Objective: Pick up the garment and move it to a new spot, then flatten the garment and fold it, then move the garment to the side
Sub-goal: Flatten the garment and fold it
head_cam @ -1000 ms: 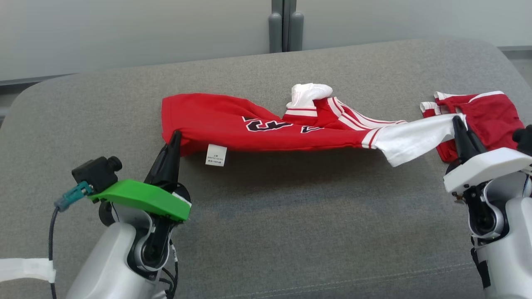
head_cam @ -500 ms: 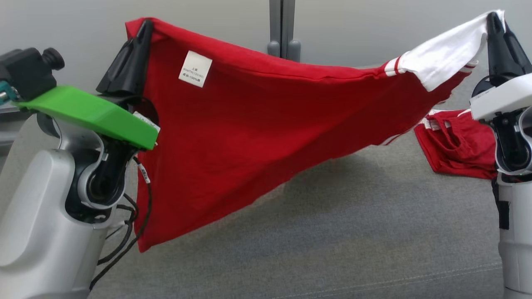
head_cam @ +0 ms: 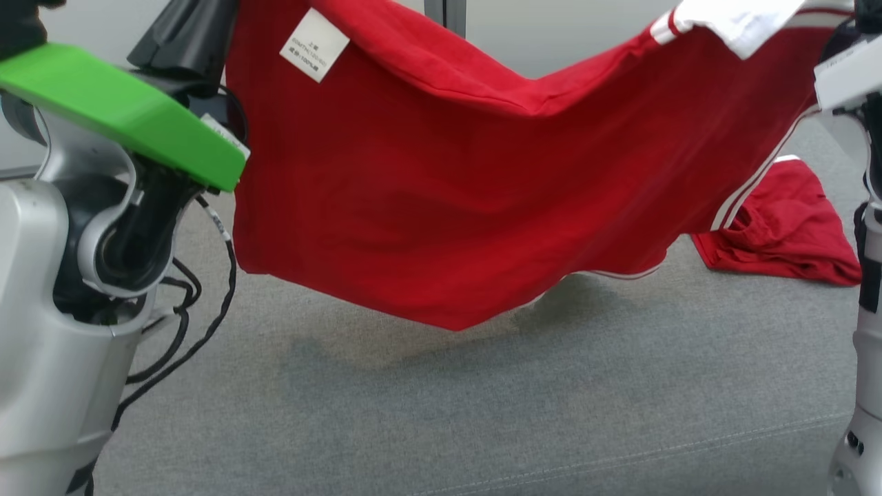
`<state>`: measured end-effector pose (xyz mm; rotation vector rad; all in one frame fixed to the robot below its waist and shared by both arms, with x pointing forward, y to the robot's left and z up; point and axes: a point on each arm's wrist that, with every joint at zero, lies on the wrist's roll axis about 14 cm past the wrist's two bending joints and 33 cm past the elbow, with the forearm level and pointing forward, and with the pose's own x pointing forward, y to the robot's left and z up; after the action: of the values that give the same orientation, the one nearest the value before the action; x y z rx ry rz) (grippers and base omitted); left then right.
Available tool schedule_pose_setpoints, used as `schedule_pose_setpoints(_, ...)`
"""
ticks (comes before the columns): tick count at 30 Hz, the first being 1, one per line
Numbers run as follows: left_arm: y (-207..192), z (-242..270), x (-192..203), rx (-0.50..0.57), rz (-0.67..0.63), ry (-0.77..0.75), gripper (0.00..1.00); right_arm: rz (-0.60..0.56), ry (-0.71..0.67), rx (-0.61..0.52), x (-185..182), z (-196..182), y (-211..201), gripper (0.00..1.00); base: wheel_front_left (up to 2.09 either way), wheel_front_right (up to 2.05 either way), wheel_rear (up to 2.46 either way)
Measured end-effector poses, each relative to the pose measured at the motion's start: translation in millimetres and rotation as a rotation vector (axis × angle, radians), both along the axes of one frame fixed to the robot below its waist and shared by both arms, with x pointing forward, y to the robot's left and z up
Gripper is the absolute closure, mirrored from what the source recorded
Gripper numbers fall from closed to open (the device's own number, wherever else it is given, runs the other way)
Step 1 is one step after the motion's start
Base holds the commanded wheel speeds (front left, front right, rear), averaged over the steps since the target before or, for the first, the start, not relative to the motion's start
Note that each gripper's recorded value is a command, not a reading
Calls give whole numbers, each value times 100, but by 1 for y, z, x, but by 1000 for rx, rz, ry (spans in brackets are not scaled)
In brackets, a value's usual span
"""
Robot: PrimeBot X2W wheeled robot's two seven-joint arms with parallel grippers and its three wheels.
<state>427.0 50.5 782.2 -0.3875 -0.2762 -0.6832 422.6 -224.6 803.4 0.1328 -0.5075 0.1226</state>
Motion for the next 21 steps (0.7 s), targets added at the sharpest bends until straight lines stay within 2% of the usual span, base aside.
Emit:
schedule_pose_setpoints(5, 2, -7, 26, 23, 14, 57, 100, 14, 30, -19, 26, 3, 8, 100, 0, 0, 0)
schedule_pose_setpoints(10, 8, -14, 68, 22, 59, 117, 100, 6, 72, -60, 70, 2, 17, 100, 0, 0, 0)
schedule_pose_setpoints(13, 16, -13, 100, 21, 115, 134, 100, -17, 69, -84, 101, 9, 20, 100, 0, 0, 0)
schedule_pose_setpoints(17, 25, -5, 142, -39, 191, 134, 100, -48, 32, -103, 140, 26, 28, 100, 0, 0, 0)
schedule_pose_setpoints(21, 39, -14, 181, -46, 297, 117, 100, -78, -5, -131, 174, 26, 35, 100, 0, 0, 0)
